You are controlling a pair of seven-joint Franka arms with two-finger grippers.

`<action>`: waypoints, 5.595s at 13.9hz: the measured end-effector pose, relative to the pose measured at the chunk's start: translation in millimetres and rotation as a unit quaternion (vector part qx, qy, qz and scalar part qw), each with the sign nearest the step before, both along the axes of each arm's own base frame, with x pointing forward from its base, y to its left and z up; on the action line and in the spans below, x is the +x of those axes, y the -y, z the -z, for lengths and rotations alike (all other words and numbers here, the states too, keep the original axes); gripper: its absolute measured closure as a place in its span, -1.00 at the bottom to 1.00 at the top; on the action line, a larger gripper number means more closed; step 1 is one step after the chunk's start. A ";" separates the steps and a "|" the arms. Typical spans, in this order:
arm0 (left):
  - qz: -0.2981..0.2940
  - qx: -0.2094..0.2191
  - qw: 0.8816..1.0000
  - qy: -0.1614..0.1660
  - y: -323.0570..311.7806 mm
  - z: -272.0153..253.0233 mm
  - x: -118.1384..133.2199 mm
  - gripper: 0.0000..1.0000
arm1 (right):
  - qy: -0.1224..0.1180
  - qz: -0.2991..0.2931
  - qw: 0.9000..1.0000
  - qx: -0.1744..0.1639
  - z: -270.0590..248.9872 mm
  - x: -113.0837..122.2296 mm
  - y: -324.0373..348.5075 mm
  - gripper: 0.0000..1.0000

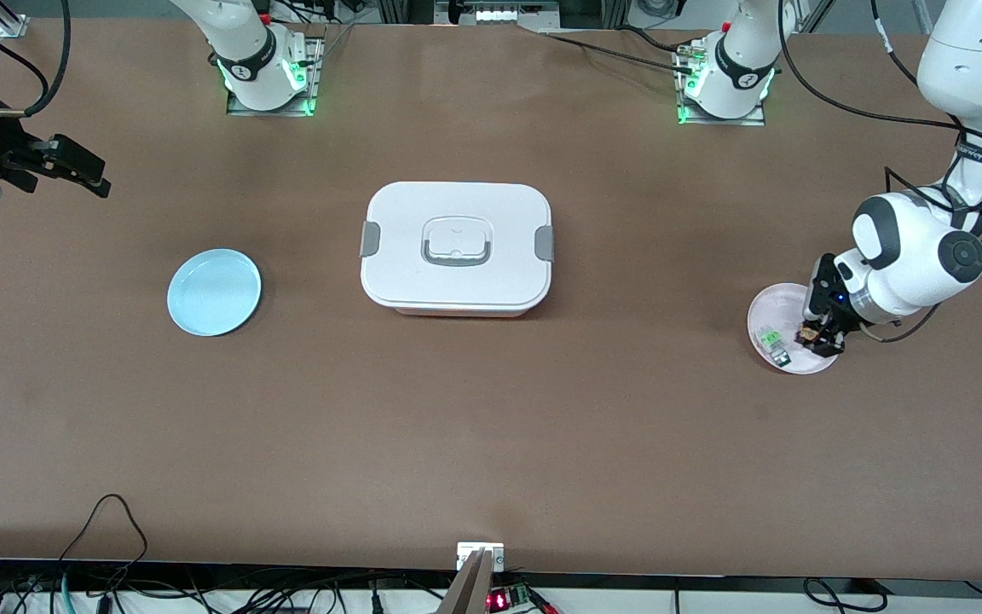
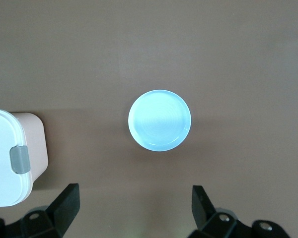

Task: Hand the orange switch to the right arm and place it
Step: 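Lift the orange switch with the left gripper toward the white box, then grasp the orange switch with the right gripper from the left gripper, then open the left gripper and withdraw it while the right gripper holds the switch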

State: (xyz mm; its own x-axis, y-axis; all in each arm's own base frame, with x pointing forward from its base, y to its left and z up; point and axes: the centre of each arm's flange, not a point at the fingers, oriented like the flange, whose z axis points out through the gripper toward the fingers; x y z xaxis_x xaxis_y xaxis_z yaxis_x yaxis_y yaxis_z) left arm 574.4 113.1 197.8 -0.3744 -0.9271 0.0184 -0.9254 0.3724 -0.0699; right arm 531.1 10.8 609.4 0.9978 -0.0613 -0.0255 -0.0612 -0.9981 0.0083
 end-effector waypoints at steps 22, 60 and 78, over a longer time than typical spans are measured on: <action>-0.368 -0.563 0.677 -0.299 515.8 -219.8 -68.8 -0.45 | -0.085 -0.007 0.957 0.278 29.1 1.1 -85.1 -1.00; -0.357 -0.585 0.654 -0.321 557.7 -253.3 -88.5 -0.45 | -0.278 0.156 0.690 0.650 180.7 -8.1 -267.8 0.09; -0.467 -0.624 0.584 -0.229 383.5 -253.4 24.6 -1.00 | -0.198 0.059 0.833 0.513 154.2 15.6 -221.2 0.09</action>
State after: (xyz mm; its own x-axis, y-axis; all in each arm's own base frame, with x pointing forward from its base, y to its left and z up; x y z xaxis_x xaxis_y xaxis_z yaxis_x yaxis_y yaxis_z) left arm 599.0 -270.4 451.2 0.5926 0.1184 0.7967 -0.7123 -0.3847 0.5870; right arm 546.7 232.0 455.1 0.8870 0.0993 -0.4510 -0.3546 -0.4789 -0.8030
